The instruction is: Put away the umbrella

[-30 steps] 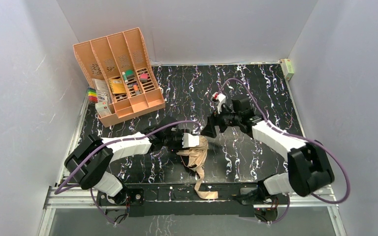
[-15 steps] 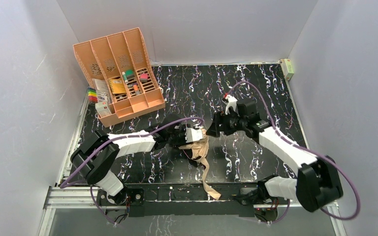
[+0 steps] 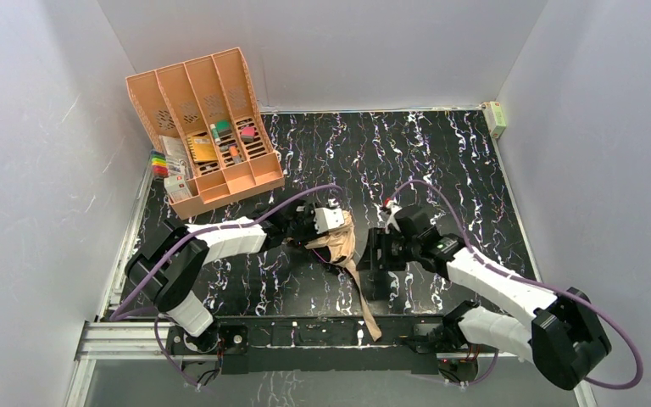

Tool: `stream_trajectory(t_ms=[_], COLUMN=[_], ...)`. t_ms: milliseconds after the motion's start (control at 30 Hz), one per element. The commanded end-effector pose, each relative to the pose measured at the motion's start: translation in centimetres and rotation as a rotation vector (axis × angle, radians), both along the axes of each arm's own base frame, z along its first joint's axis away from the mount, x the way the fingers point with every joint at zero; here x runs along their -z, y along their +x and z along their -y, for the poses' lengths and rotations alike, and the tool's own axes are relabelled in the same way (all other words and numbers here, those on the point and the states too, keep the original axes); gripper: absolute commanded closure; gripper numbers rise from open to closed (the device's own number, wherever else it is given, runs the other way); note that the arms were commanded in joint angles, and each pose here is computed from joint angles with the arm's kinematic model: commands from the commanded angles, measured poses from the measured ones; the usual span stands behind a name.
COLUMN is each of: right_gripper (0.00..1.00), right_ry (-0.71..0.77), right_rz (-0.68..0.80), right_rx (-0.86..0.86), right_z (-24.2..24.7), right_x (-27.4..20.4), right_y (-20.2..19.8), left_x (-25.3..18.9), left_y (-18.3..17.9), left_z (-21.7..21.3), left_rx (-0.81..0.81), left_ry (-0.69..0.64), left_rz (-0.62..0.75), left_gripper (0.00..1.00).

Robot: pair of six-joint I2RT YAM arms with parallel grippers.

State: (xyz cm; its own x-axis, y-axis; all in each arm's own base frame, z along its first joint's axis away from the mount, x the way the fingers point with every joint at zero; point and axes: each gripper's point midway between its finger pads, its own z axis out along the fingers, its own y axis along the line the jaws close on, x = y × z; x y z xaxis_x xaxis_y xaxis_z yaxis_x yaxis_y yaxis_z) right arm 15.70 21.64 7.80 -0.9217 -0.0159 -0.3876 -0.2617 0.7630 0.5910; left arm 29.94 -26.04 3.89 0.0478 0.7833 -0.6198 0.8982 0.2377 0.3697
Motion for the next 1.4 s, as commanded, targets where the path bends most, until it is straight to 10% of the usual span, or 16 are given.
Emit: stream_trajectory(t_ms=[0, 433, 733, 800, 1367], right_gripper=[0.30, 0.33, 0.76, 1.00, 1.00], right_ry=[-0.030, -0.334, -0.479, -0.481, -0.680], right_rz=[0.004, 0.036, 0.056, 0.061, 0.104], right_rx=[0.029, 0.034, -0.024, -0.068, -0.291], right_z=[-2.1, -2.5, -0.9, -0.9, -0.4], right_x=[0.6, 5.1, 6.6, 6.8, 7.0], right_y=[-0.5, -1.3, -3.6, -4.0, -10.3], left_x=[3.7, 3.6, 4.0, 4.1, 4.7], left_y=[-1.8, -0.5, 0.2, 0.4, 2.5], left_z=[-3.1, -3.9, -4.4, -4.4, -4.7], left_rx=[-0.044, -0.100, -0.144, -0.152, -0.251], left_ry=[0.125, 0.124, 0.136, 0.137, 0.162], left_rz=[-0.126, -0.140, -0.170, -0.178, -0.202], left_gripper=[1.00, 1.00, 1.00, 1.00, 1.00])
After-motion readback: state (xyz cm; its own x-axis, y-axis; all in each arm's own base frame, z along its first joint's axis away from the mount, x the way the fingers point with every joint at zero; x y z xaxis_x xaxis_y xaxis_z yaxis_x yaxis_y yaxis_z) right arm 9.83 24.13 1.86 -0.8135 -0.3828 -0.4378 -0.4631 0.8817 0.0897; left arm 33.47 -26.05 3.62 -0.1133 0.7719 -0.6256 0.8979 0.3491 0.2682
